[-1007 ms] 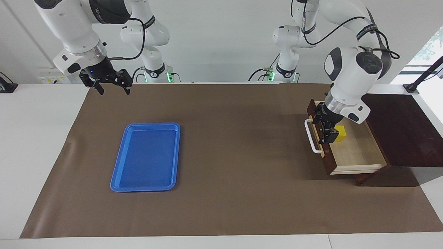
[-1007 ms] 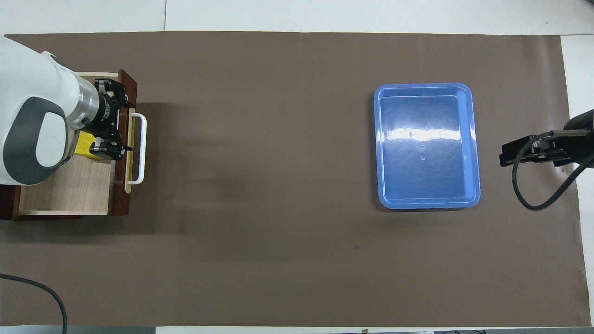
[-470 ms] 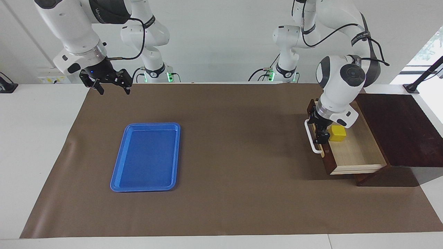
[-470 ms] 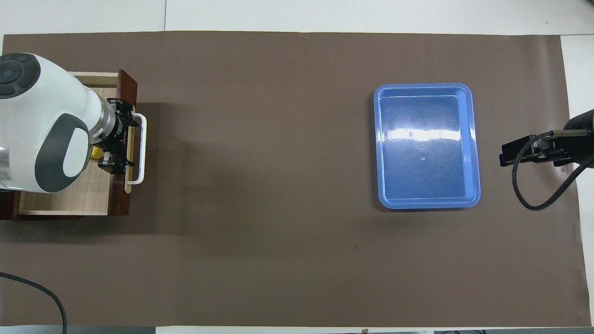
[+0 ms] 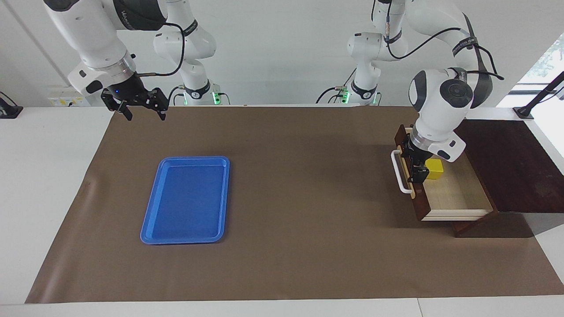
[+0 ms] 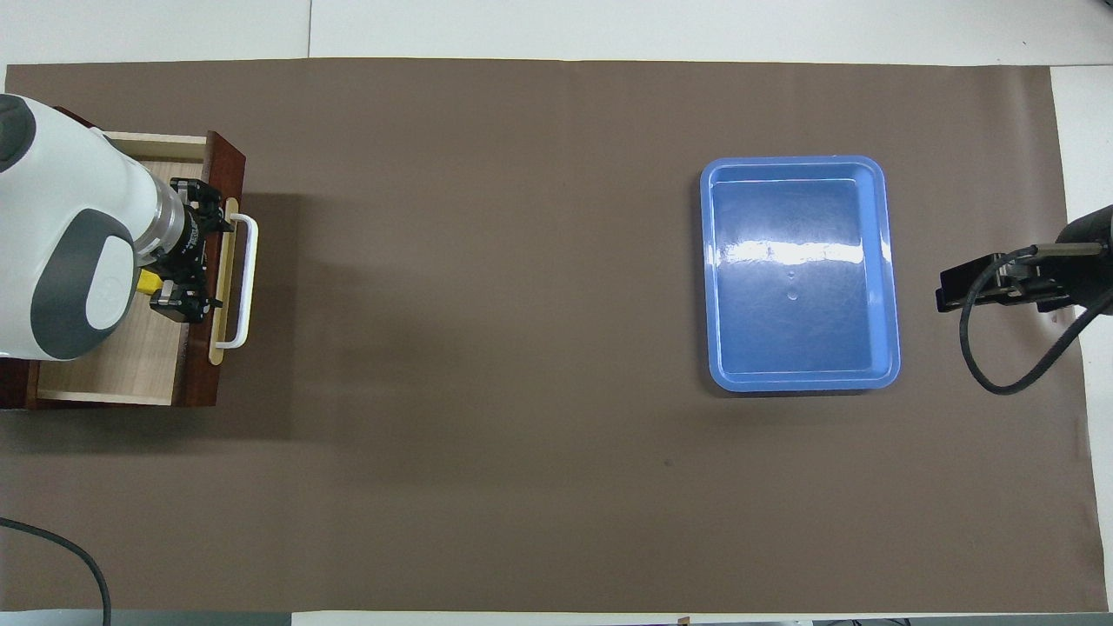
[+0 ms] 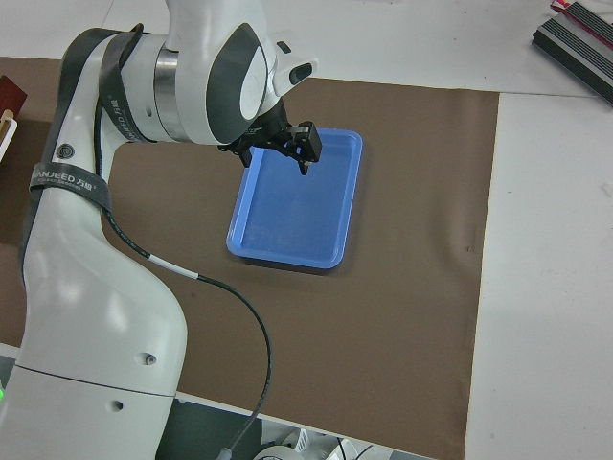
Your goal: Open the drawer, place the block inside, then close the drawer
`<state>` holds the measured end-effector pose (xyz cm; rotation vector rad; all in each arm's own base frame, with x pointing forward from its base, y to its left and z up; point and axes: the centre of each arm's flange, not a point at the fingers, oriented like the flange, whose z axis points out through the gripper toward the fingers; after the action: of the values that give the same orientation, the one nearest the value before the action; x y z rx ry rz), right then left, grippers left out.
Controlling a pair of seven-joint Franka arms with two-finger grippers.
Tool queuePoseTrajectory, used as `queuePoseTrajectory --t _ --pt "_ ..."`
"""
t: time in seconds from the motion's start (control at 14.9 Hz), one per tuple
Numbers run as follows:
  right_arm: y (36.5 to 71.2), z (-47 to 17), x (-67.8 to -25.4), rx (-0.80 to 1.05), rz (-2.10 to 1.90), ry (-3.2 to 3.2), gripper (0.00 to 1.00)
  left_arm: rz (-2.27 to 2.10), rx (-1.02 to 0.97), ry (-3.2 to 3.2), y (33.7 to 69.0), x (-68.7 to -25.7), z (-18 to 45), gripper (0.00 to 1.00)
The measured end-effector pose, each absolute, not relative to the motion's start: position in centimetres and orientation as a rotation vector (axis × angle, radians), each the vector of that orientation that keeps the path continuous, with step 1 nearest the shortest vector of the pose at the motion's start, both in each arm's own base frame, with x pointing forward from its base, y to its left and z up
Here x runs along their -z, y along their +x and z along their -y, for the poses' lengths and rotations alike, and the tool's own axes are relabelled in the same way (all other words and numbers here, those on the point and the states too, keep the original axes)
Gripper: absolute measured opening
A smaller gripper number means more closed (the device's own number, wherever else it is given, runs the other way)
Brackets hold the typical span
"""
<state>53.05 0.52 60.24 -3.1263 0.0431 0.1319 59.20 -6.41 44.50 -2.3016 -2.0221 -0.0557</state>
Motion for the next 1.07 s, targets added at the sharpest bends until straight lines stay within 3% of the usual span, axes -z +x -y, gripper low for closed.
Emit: queuePoseTrajectory --t 0.6,1.07 --pt "53.0 -0.5 -60.2 -0.132 -0.043 -3.126 1.00 2.056 0.168 -2.303 60.1 -45.4 -7.8 1.00" --pt "53.0 -0.5 -60.2 -0.132 -0.043 -3.126 1.00 1.719 0.100 -2.534 60.1 -47.1 -6.6 1.00"
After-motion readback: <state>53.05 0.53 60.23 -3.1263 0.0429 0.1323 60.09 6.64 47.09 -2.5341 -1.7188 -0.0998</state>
